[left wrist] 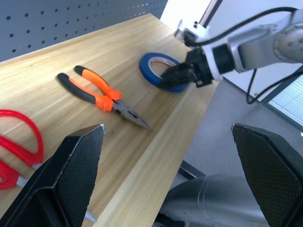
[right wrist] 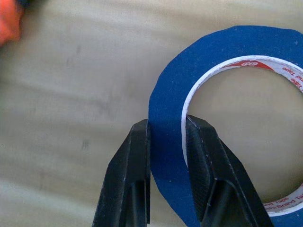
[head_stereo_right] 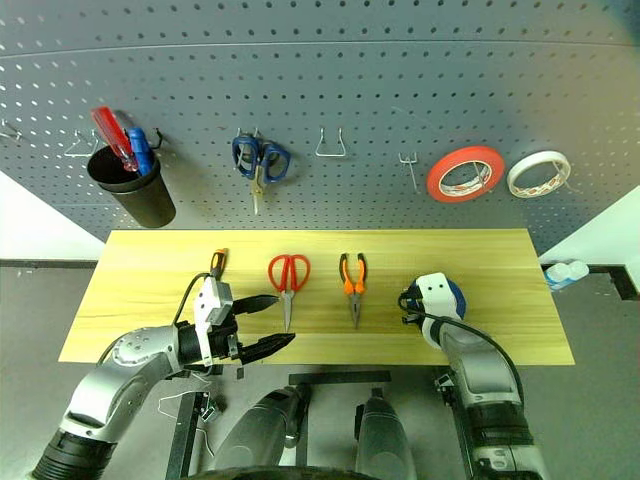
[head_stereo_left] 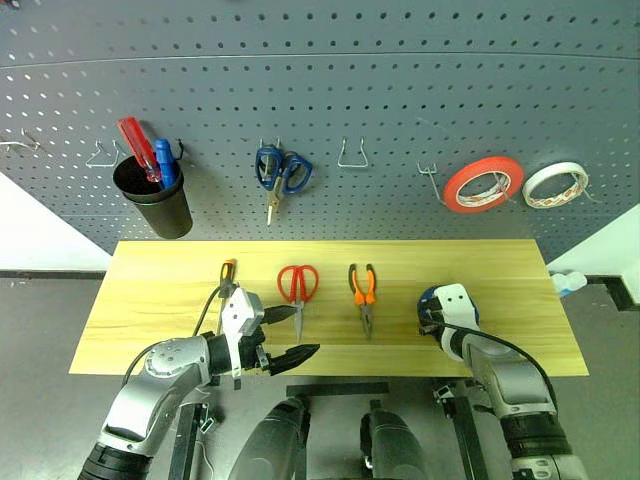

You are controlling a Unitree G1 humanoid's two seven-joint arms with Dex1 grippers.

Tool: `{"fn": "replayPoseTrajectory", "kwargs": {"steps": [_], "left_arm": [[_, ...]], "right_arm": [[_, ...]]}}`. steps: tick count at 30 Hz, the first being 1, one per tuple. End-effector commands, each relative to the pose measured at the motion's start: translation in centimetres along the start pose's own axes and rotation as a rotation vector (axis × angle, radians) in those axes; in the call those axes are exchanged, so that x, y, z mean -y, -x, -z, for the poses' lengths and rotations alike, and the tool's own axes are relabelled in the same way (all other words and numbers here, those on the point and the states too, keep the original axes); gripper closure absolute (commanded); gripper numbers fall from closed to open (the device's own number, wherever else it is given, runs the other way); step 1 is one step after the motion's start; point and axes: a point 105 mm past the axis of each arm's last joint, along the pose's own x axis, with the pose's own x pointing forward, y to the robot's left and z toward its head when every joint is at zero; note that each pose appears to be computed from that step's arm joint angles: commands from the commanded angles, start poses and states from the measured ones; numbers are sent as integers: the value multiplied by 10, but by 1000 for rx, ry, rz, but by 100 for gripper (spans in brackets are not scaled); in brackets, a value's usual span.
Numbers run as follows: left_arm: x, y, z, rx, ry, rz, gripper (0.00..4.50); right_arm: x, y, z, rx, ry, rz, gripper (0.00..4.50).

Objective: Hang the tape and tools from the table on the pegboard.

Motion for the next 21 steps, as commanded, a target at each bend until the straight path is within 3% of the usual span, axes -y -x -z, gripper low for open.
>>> {"fn": "replayPoseTrajectory", "kwargs": {"steps": [1, 14, 21], "left_arm": [[0, -2, -4, 25, -22, 9, 0], [-6, -11, -6, 45, -43, 25, 0], [-7, -13, -6, 52, -49, 33, 0]], "right_arm": [[4, 15, -12, 47, 9, 13, 380], [2, 58, -22, 158, 13, 61, 381], [-17, 95, -27, 380, -67, 47, 381]]}}
